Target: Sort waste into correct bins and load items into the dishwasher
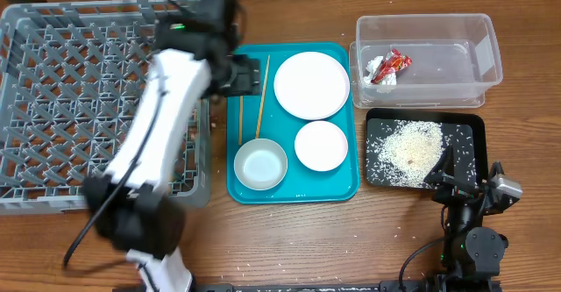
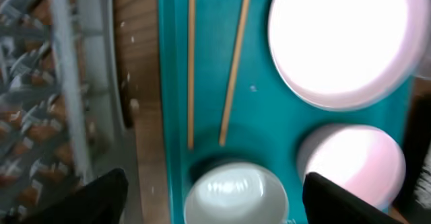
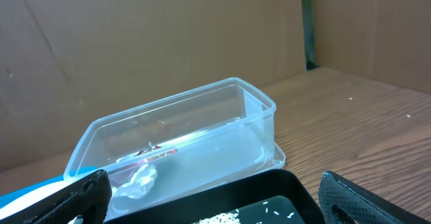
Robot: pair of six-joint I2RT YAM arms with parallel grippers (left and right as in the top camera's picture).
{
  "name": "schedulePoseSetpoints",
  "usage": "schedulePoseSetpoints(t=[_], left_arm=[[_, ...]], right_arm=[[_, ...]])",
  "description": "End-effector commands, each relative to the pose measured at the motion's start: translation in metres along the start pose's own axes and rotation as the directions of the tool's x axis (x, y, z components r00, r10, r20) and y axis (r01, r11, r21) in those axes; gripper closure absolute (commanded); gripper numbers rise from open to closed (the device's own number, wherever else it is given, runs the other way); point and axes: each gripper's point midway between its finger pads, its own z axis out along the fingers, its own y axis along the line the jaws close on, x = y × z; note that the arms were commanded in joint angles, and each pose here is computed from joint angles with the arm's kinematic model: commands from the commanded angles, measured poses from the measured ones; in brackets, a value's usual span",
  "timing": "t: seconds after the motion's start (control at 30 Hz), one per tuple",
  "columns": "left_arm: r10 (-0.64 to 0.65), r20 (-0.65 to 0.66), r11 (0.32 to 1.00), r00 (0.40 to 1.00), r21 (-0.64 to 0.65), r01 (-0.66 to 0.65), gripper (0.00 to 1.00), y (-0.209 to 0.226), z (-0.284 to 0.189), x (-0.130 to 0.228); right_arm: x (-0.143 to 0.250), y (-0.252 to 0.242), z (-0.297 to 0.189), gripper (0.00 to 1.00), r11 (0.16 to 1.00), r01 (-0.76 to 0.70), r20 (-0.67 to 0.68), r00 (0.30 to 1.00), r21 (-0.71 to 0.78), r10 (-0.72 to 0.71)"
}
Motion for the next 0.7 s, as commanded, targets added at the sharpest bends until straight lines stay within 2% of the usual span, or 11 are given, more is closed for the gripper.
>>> schedulePoseSetpoints(t=[0.0,0.07,0.13,0.37,0.47,0.53,0.63,0.67], left_arm=[[-0.028,-0.010,0.990,1.000,-0.138,0.027,0.24,0.012,0.051,-0.012],[-0.044,-0.027,0.989,0.999,-0.140,0.039,0.28,0.015,0.079,-0.018],[-0.056,-0.054,0.989,0.997,-0.139,0.048,0.37,0.018,0.103,-0.019],[-0.103,-0.129,0.982,0.986,-0.170,0.081,0.45,0.023,0.164,-0.009],[-0.103,-0.168,0.982,0.980,-0.176,0.073,0.53,0.024,0.182,0.000],[-0.105,-0.194,0.980,0.975,-0.187,0.068,0.66,0.027,0.192,0.006],[-0.104,-0.218,0.979,0.970,-0.193,0.061,0.96,0.028,0.196,0.012],[-0.107,-0.219,0.979,0.970,-0.193,0.065,0.96,0.029,0.194,0.011]], right_arm=[[0.001,-0.002,0.000,0.00,1.000,-0.001,0.008,1.000,0.004,0.001],[0.001,-0.002,0.000,0.00,1.000,-0.001,0.008,1.000,0.004,0.001],[0.001,-0.002,0.000,0.00,1.000,-0.001,0.008,1.000,0.004,0.001],[0.001,-0.002,0.000,0.00,1.000,-0.001,0.008,1.000,0.004,0.001],[0.001,-0.002,0.000,0.00,1.000,-0.001,0.008,1.000,0.004,0.001],[0.001,-0.002,0.000,0.00,1.000,-0.001,0.008,1.000,0.004,0.001],[0.001,-0.002,0.000,0.00,1.000,-0.001,0.008,1.000,0.004,0.001],[0.001,-0.002,0.000,0.00,1.000,-0.001,0.008,1.000,0.004,0.001]])
